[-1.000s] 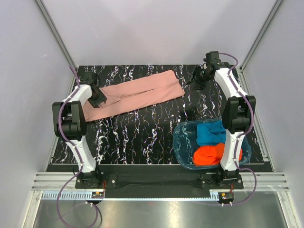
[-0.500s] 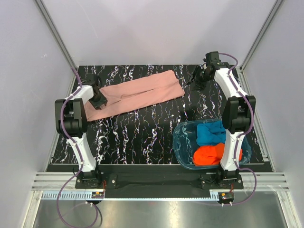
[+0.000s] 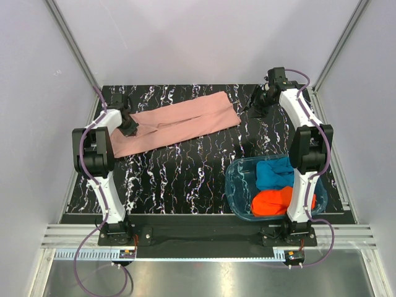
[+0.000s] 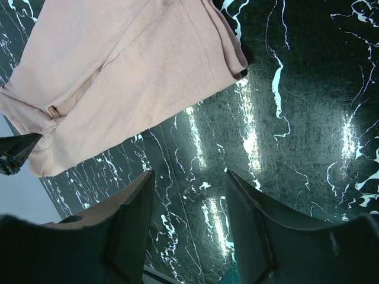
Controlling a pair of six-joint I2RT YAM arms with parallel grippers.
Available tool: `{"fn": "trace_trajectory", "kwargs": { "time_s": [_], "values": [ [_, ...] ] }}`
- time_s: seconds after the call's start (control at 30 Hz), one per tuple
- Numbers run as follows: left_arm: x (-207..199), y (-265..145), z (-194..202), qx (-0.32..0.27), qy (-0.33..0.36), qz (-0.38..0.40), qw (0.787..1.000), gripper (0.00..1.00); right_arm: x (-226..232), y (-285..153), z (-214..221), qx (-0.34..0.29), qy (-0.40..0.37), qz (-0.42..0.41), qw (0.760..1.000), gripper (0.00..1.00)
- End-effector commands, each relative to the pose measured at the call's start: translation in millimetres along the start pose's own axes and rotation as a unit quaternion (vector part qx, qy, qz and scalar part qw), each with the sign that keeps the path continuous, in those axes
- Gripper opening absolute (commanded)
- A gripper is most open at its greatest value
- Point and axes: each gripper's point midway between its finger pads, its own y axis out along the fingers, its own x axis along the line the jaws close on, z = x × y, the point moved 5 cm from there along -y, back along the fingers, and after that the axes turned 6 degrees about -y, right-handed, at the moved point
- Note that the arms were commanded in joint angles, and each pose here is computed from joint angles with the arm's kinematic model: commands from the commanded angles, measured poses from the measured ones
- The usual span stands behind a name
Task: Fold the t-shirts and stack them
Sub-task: Fold the tshirt
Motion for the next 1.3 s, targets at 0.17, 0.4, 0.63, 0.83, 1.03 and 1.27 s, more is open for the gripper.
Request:
{"fn": "trace_trajectory", "kwargs": {
  "time_s": [0.17, 0.4, 0.63, 0.83, 1.03, 1.27],
  "values": [
    [-54.5, -18.0, -38.7, -0.057, 0.001, 0.115, 0.992, 0.0, -0.9, 0.1, 3.2, 0.006, -0.012, 0.005, 1.0, 0.58],
    [-115.7, -7.4, -54.4, -0.044, -0.008, 0.255, 0.966, 0.0, -7.9, 8.0, 5.3, 0.014, -0.01, 0.016, 1.0, 0.58],
    [-156.9, -14.7, -62.5, -0.033, -0.004, 0.313, 0.949, 0.0, -12.7, 15.8, 7.2, 0.031, -0.01, 0.023, 0.999, 0.58],
    [-82.7, -44.4, -50.1, -0.11, -0.007, 0.155, 0.982, 0.45, -12.5, 14.2, 11.3, 0.032, -0.018, 0.018, 0.999, 0.58],
    [-36.5, -48.2, -24.1, -0.057, 0.023, 0.081, 0.995, 0.49, -10.5, 15.9, 13.7, 0.031, -0.013, 0.004, 0.999, 0.58],
    [-12.2, -29.3, -8.8, -0.021, 0.015, 0.046, 0.999, 0.49, -8.4, 11.5, 13.3, 0.031, -0.018, 0.003, 0.999, 0.58]
  ]
}}
